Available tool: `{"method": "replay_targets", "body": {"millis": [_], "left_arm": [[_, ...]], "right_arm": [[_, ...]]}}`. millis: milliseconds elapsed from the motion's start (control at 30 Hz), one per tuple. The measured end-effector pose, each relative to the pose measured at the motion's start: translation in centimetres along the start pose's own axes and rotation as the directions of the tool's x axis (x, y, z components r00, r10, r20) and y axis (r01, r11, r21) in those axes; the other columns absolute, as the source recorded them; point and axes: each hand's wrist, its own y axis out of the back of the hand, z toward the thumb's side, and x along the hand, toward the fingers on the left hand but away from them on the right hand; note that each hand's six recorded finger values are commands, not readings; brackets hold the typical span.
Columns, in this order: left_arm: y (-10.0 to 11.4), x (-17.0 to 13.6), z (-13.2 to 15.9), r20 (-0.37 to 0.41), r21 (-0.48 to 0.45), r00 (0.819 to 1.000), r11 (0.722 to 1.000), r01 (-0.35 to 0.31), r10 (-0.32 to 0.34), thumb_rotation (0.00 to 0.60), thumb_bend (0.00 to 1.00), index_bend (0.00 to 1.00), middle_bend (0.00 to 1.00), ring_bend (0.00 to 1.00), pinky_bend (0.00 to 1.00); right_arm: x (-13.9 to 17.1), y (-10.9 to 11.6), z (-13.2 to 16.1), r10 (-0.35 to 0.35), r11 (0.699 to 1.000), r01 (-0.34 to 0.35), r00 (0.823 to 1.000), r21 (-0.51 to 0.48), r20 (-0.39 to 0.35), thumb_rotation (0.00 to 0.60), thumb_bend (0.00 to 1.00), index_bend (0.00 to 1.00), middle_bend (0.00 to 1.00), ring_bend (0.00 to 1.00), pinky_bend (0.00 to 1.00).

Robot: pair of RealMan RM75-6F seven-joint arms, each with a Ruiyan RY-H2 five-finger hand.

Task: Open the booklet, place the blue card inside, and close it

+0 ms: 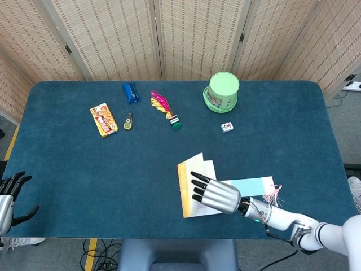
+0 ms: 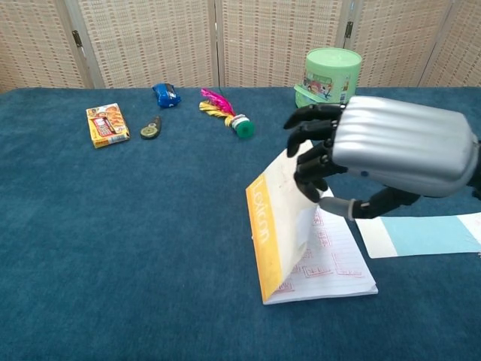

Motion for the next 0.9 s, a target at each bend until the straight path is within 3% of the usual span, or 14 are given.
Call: {"method": "replay_targets", "body": {"millis": [300, 500, 667, 733, 800, 900], "left_arm": [[0.3, -0.4, -0.5, -0.016, 0.004, 1.0, 1.0, 0.006, -0.006, 0.6, 0.22, 0.22, 0.15, 0.19, 0.19], [0.3, -0.4, -0.8, -0.025, 0.007, 1.0, 1.0, 0.008, -0.008, 0.6, 0.22, 0.22, 0.15, 0.19, 0.19], [0.3, -0.5, -0.8, -0.023, 0.006, 1.0, 1.0, 0.011, -0.011, 0.6, 0.22, 0.22, 0.15, 0.19, 0.19], [0.3, -0.5, -0.8, -0.025, 0.008, 1.0, 1.0, 0.013, -0.013, 0.6, 0.22, 0.22, 0.15, 0.19, 0.19], [0.4, -0.6, -0.8, -0.026, 0.008, 1.0, 1.0, 0.013, -0.013, 0.6, 0.22, 0.23, 0.15, 0.19, 0.19], [0.4, -0.6, -0.8, -0.026, 0.008, 1.0, 1.0, 0.013, -0.013, 0.6, 0.22, 0.23, 0.15, 0.19, 0.19]], "right_arm": [[-6.6, -0.3, 2.5, -0.041, 0.999, 0.039, 0.985, -0.018, -0.165, 0.6, 0.51, 0.83, 0.55, 0.32, 0.19], [-9.7, -0.1, 3.5, -0.093, 0.995, 0.086, 0.976, -0.044, -0.199, 0.6, 0.5, 0.83, 0.54, 0.32, 0.19], [-12.5, -0.3, 4.3, -0.1, 0.994, 0.086, 0.97, -0.07, -0.22, 0.6, 0.48, 0.82, 0.5, 0.32, 0.19], [-13.4, -0.7, 4.7, -0.089, 0.994, 0.074, 0.97, -0.076, -0.225, 0.6, 0.46, 0.77, 0.47, 0.31, 0.19], [-14.2, -1.2, 5.0, -0.072, 0.995, 0.055, 0.972, -0.085, -0.223, 0.6, 0.38, 0.63, 0.41, 0.27, 0.19], [-15.2, -2.0, 5.2, -0.044, 0.995, 0.025, 0.977, -0.093, -0.206, 0.6, 0.18, 0.28, 0.26, 0.15, 0.15]]}}
